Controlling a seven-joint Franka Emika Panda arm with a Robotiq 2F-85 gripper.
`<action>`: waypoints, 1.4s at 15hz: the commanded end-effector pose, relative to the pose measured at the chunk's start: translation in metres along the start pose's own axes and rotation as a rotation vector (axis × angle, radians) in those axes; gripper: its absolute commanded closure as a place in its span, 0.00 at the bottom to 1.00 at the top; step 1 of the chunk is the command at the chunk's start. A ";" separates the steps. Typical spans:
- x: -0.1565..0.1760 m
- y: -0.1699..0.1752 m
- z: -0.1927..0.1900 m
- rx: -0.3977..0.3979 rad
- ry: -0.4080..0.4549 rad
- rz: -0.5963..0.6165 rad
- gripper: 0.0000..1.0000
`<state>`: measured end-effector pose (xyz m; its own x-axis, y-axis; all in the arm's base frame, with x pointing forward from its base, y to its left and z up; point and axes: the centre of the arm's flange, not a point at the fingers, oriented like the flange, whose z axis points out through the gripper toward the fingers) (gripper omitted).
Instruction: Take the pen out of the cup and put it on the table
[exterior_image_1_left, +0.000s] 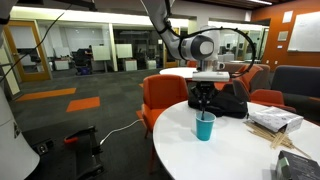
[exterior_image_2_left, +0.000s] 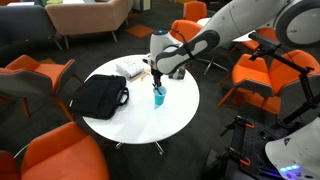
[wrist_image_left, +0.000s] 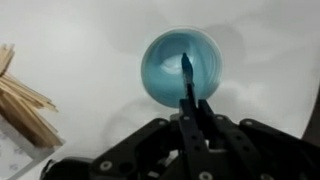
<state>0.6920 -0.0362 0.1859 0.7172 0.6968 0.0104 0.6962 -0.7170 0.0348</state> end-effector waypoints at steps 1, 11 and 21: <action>-0.012 -0.029 -0.041 -0.052 -0.023 0.012 0.99; 0.022 -0.093 -0.049 0.068 -0.284 0.235 0.99; -0.028 -0.122 0.070 -0.047 -0.461 -0.134 0.99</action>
<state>0.6026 0.0424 0.1229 0.6540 0.6230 -0.4292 0.6955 -0.7184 0.0169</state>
